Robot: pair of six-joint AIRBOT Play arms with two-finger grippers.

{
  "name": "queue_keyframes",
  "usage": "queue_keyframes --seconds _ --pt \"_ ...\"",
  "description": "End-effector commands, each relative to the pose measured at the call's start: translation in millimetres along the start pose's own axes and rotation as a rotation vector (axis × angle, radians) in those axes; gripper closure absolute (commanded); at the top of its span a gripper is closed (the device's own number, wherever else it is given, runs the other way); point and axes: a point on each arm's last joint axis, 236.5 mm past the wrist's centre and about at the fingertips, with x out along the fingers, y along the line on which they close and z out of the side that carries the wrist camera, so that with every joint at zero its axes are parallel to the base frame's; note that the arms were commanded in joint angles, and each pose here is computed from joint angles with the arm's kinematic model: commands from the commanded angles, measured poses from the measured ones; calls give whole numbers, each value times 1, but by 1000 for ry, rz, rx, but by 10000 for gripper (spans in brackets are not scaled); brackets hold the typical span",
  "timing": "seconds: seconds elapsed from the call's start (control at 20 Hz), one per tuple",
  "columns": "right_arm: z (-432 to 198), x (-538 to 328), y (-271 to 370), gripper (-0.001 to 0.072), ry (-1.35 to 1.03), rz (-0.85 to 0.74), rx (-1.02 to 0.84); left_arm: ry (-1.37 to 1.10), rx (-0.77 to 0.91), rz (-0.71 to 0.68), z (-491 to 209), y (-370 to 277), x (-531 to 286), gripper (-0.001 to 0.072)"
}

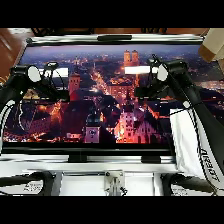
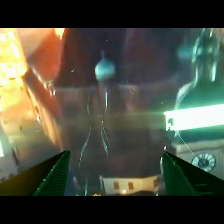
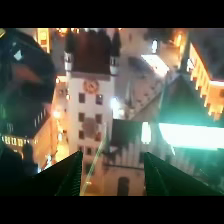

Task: Fold the shirts.

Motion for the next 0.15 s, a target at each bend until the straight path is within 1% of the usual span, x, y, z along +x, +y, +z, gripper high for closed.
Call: queue_keyframes --seconds 0.0,0.1 --pt "0 0 1 212 0 0 -1 -2 2 -1 0 0 0 -11" --pt "0 0 1 212 0 0 -1 -2 1 -1 1 0 0 -11"
